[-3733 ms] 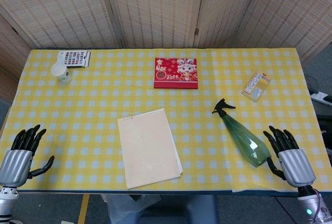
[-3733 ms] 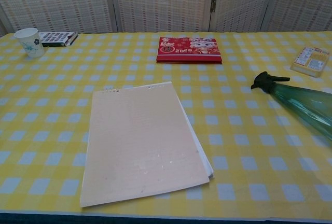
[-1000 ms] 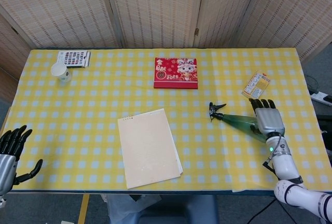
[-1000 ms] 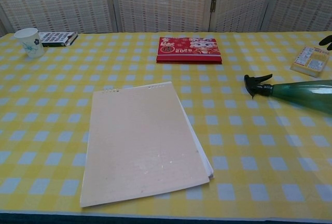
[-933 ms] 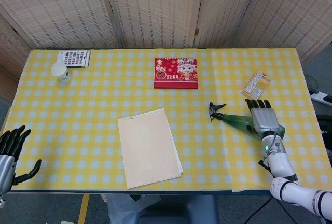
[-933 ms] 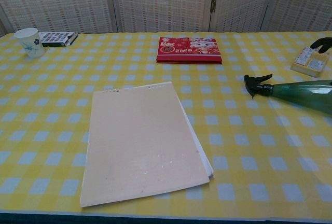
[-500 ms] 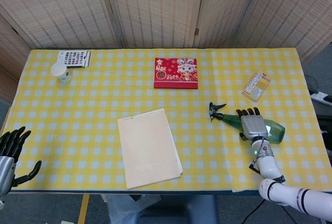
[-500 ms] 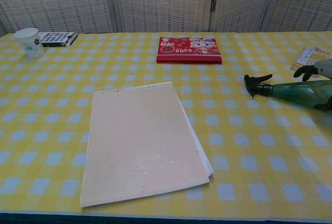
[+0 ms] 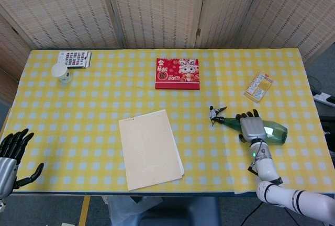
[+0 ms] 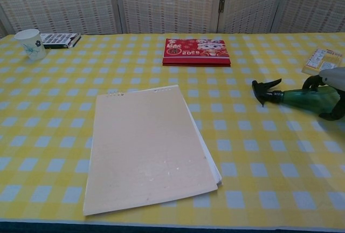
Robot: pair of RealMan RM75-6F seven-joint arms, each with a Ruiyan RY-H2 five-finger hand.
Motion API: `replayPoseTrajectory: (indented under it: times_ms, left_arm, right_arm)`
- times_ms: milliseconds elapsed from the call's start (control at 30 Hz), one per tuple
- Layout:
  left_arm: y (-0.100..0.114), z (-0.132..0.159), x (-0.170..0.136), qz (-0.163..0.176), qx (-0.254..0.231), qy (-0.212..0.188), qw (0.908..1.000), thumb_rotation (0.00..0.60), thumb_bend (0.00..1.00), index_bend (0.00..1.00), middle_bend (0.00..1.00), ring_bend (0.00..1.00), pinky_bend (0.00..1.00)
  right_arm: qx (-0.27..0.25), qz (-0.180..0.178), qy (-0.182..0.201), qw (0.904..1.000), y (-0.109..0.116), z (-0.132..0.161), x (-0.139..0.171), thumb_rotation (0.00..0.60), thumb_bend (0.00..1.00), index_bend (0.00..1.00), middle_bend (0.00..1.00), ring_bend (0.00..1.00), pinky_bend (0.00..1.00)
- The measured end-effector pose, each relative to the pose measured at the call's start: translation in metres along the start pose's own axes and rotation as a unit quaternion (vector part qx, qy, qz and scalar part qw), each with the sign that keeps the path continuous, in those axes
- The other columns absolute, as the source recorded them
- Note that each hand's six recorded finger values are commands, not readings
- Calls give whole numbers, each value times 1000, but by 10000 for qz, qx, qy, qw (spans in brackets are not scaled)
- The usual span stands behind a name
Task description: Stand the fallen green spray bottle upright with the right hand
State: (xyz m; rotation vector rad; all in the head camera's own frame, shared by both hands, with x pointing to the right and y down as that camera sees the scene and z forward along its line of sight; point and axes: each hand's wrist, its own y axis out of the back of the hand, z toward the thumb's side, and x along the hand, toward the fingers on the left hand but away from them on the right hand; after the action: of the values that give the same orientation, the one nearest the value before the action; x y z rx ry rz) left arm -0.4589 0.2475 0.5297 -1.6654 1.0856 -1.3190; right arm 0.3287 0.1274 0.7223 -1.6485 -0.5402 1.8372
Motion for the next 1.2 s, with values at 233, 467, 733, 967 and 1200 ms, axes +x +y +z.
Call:
replayPoseTrajectory:
  times_ms: [233, 467, 733, 967, 1200]
  left_arm:
    - [-1, 0, 0, -1, 15, 4, 10000, 140, 379, 0, 69, 33, 0]
    - [1, 1, 0, 34, 15, 3, 10000, 140, 378, 3, 69, 33, 0]
    - [1, 0, -1, 39, 16, 16, 10000, 143, 378, 5, 69, 33, 0]
    - [-1, 1, 0, 12, 50, 3, 10000, 140, 378, 6, 69, 33, 0]
    - [-2, 1, 0, -21, 17, -19, 10000, 143, 378, 7, 69, 33, 0]
  right_arm:
    - [10, -190, -30, 9998, 3, -1, -2, 600, 370, 459, 414, 313, 199]
    - [7, -231, -78, 9997, 3, -3, -3, 600, 369, 570, 506, 415, 408]
    - [-617, -786, 120, 9949, 27, 2, 4, 600, 369, 636, 566, 485, 471]
    - [-2027, -1399, 488, 9680, 52, 10, 16, 600, 369, 636, 558, 510, 471]
    - [-4071, -1873, 1060, 8877, 63, 18, 28, 600, 369, 636, 550, 517, 471]
